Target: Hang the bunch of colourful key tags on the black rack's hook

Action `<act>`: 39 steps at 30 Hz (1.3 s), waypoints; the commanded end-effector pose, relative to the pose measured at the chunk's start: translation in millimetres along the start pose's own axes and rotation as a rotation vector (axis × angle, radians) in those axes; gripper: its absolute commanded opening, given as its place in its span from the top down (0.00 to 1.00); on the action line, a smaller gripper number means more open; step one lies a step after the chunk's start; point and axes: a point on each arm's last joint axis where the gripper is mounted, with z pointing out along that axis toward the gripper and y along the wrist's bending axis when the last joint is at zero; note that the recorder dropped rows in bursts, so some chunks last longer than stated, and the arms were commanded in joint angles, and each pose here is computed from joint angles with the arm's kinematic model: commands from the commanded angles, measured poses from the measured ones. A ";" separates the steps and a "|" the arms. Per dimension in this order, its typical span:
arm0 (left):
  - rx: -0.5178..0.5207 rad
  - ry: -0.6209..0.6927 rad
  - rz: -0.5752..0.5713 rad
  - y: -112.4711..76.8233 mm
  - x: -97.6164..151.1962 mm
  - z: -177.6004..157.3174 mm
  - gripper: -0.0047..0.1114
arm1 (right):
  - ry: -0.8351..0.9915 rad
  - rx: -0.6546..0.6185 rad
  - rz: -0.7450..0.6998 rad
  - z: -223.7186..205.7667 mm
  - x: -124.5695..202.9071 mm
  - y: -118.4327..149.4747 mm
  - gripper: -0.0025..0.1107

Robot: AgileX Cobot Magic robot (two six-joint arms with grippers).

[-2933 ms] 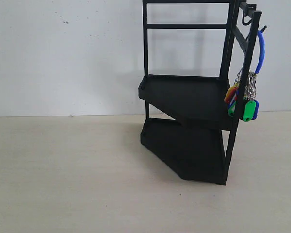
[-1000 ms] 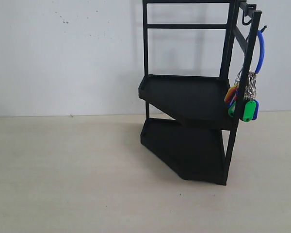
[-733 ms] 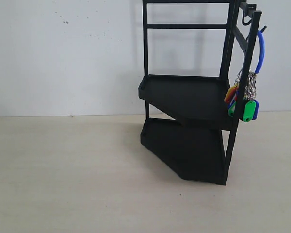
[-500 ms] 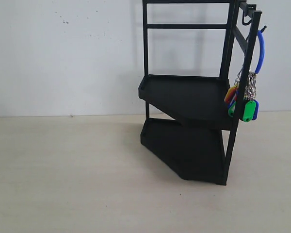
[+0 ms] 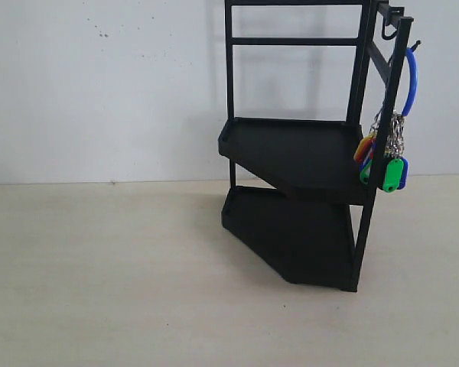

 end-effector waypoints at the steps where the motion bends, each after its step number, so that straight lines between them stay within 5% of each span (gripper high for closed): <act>1: -0.002 -0.019 -0.020 0.1 -1.9 -0.3 0.92 | -0.015 0.001 -0.017 -0.5 -1.2 -0.1 0.98; 39: -0.002 -0.019 -0.020 0.1 -1.9 -0.3 0.92 | -0.015 -0.008 0.001 -0.5 -1.2 0.7 0.98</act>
